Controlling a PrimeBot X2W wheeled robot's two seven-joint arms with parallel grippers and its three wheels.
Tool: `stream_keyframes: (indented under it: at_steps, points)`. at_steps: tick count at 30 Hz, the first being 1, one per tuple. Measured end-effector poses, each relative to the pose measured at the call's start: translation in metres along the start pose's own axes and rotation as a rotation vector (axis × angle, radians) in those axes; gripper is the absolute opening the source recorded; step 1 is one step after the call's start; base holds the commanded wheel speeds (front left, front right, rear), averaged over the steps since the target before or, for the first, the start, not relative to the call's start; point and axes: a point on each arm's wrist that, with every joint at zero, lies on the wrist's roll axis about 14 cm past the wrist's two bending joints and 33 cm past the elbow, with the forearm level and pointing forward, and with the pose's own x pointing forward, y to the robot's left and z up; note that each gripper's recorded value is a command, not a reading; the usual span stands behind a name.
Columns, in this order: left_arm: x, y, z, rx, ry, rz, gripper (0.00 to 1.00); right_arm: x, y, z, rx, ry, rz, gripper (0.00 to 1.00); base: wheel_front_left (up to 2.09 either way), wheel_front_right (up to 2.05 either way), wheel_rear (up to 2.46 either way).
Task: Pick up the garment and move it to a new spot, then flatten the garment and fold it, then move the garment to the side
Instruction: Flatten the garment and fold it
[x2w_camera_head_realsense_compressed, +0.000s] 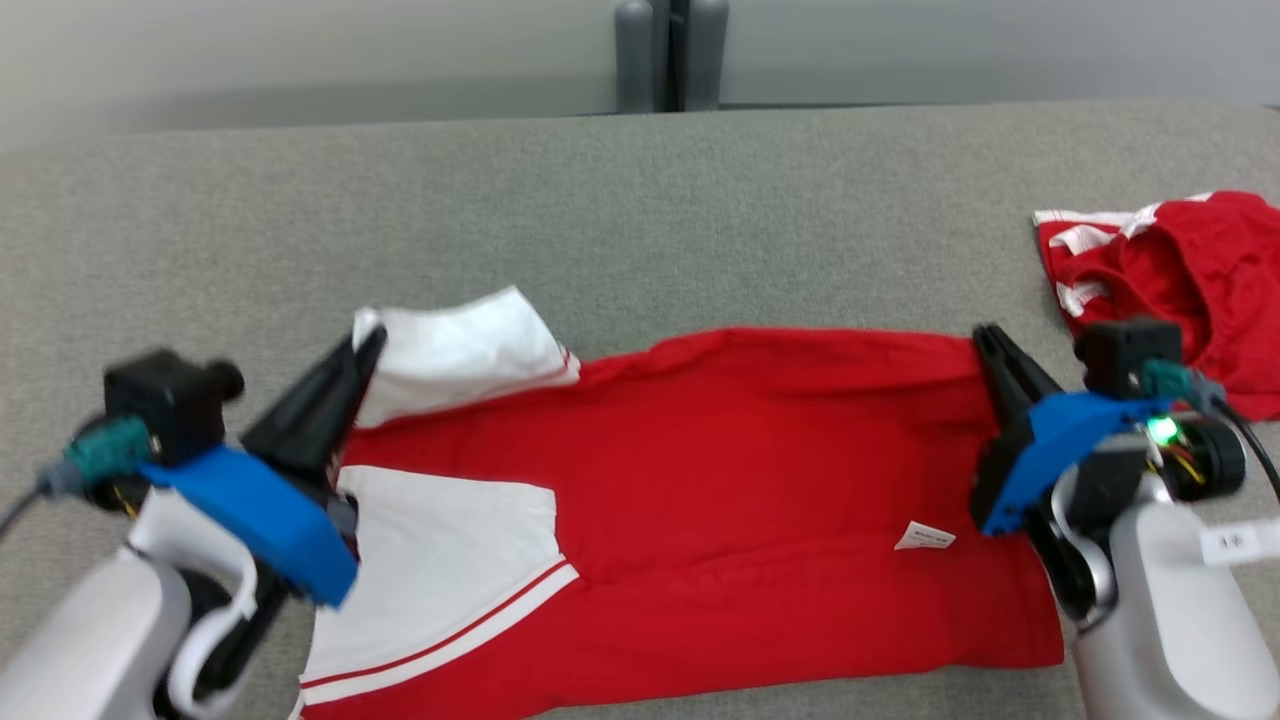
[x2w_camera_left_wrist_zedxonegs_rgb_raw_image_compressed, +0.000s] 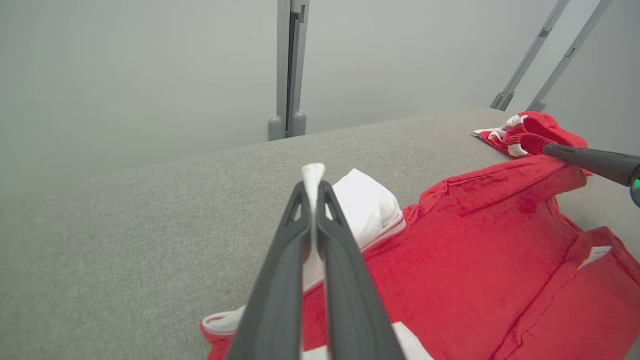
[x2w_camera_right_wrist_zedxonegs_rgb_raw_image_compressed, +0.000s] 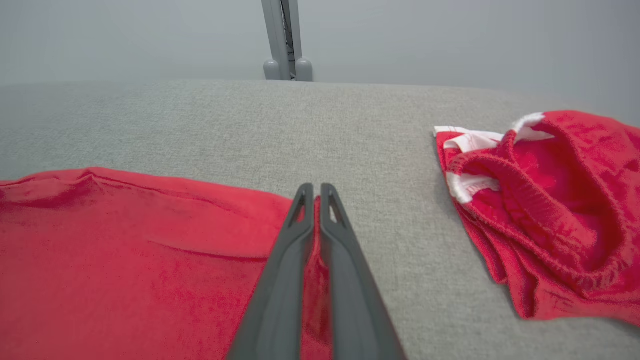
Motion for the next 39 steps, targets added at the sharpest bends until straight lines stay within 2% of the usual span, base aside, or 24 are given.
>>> stream_keyframes:
  at_steps: [8,15,17,18,19,20,21,28,33,39]
  points:
    - [-0.05,-0.025,-0.045,-0.126,0.012,0.067,0.0,-0.045,-0.009,-0.024,0.032,0.01,-0.036,0.0,0.0,0.0,0.0]
    - [-0.068,-0.035,-0.074,-0.236,0.01,0.119,0.0,-0.065,-0.012,-0.032,0.042,0.013,-0.049,0.0,0.0,0.0,0.0]
    - [-0.071,-0.036,-0.077,-0.268,-0.012,0.137,0.0,-0.07,-0.012,-0.033,0.044,0.005,-0.051,0.41,0.0,0.0,0.0]
    - [-0.073,-0.036,-0.079,-0.284,-0.021,0.149,0.0,-0.073,-0.013,-0.032,0.048,-0.008,-0.054,0.84,0.0,0.0,0.0]
    - [-0.076,-0.036,-0.08,-0.296,-0.035,0.159,0.18,-0.076,-0.014,-0.032,0.059,-0.019,-0.059,1.0,0.0,0.0,0.0]
    - [-0.079,-0.035,-0.08,-0.307,-0.052,0.173,0.48,-0.078,-0.016,-0.033,0.068,-0.027,-0.063,1.0,0.0,0.0,0.0]
    - [-0.082,-0.033,-0.079,-0.325,-0.073,0.191,1.0,-0.081,-0.018,-0.034,0.076,-0.033,-0.068,1.0,0.0,0.0,0.0]
    - [-0.1,-0.014,-0.055,-0.38,-0.238,0.318,1.0,-0.099,-0.034,-0.042,0.124,-0.081,-0.118,1.0,0.0,0.0,0.0]
    - [-0.109,-0.004,-0.035,-0.283,-0.305,0.371,1.0,-0.101,-0.037,-0.046,0.13,-0.085,-0.126,1.0,0.0,0.0,0.0]
    - [-0.116,0.003,-0.031,-0.218,-0.321,0.437,1.0,-0.093,-0.031,-0.051,0.12,-0.077,-0.113,1.0,0.0,0.0,0.0]
